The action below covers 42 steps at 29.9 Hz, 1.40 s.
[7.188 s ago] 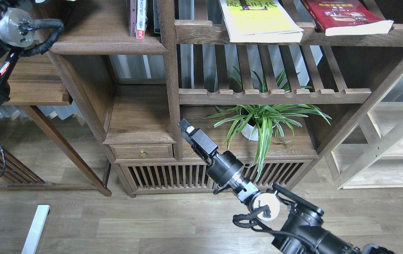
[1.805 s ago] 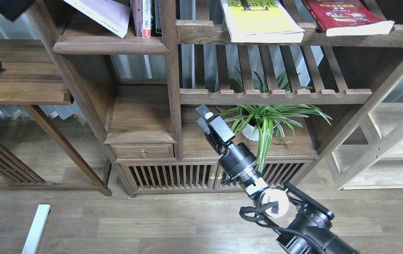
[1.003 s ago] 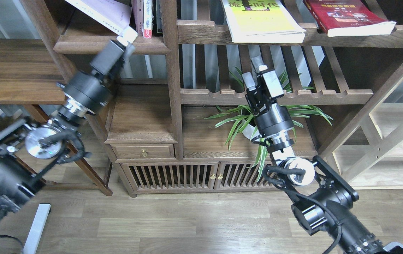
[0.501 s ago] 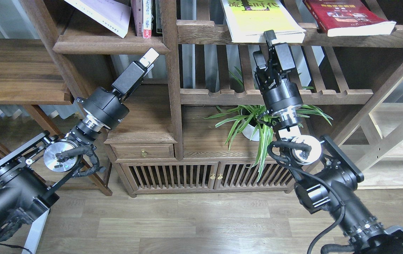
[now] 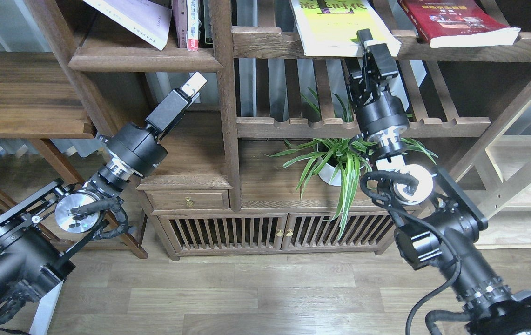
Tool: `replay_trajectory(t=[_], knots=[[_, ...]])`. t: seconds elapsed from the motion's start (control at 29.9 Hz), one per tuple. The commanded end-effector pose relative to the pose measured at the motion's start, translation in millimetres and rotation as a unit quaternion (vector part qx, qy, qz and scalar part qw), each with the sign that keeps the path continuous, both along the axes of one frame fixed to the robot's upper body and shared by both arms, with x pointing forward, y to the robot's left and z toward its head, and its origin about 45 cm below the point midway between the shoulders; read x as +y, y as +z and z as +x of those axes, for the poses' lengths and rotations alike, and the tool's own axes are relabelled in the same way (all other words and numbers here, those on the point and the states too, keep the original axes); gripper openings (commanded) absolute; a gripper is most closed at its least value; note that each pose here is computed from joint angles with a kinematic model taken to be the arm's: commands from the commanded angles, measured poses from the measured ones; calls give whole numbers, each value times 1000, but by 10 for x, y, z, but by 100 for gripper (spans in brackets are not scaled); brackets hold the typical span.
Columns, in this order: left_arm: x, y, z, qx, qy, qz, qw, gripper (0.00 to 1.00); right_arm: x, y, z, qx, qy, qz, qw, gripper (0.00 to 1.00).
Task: Organize books on shelf
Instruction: 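Reach the right gripper up to the yellow-green book on the upper shelf, then pull the yellow-green book down and grasp it with the left gripper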
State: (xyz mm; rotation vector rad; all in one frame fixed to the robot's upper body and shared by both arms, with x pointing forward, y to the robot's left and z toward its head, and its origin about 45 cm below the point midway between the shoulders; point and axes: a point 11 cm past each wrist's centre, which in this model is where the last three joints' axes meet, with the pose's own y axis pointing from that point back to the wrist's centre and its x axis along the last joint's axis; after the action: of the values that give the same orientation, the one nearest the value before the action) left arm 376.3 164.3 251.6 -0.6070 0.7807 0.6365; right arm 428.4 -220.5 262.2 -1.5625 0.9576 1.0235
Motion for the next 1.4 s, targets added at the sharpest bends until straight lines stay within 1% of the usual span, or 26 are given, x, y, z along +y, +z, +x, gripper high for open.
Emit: replay_trajectory(t=[0.0, 0.03, 0.17, 0.4, 0.5, 0.57, 0.64, 0.67, 0.7, 0.77, 0.8, 0.9, 1.17, 1.37], knots=[[12, -21, -8, 3, 2, 0, 1000, 99, -8, 77, 44, -1, 2, 4, 1000, 71], [18, -44, -19, 6, 2, 0, 1000, 99, -7, 108, 55, -3, 6, 8, 1000, 68], [22, -63, -29, 7, 3, 1, 1000, 99, -4, 129, 57, -4, 15, 13, 1000, 63], [65, -116, -46, 13, 7, 4, 1000, 99, 28, 98, 26, -5, 27, 9, 1000, 56], [67, -122, -49, 14, 7, 4, 1000, 99, 17, 47, 5, 1, 29, 6, 1000, 49], [61, -122, -53, 14, 6, 4, 1000, 99, 18, 21, -7, 3, 29, 7, 1000, 46], [67, -122, -49, 14, 7, 4, 1000, 99, 17, 4, -24, 1, 31, 8, 999, 39], [63, -118, -51, 14, 7, 3, 1000, 99, 19, -2, -34, -3, 32, 10, 999, 34], [63, -118, -51, 14, 7, 3, 1000, 99, 9, -39, -67, -6, 31, 14, 999, 24], [66, -115, -49, 13, 7, 3, 1000, 99, -1, -82, -134, -23, 34, 24, 999, 8], [66, -115, -49, 13, 7, 3, 1000, 99, 0, -86, -159, -33, 36, 28, 998, 4], [53, -109, -48, 13, 6, 2, 1000, 99, -11, -130, -245, -53, 39, 37, 997, 3], [-45, -62, -37, 8, 1, -10, 1000, 99, -31, -295, -337, -36, 35, 43, 998, 3], [-172, -36, -14, 15, 4, -44, 999, 99, 243, -342, -395, -29, 59, 61, 996, 2]])
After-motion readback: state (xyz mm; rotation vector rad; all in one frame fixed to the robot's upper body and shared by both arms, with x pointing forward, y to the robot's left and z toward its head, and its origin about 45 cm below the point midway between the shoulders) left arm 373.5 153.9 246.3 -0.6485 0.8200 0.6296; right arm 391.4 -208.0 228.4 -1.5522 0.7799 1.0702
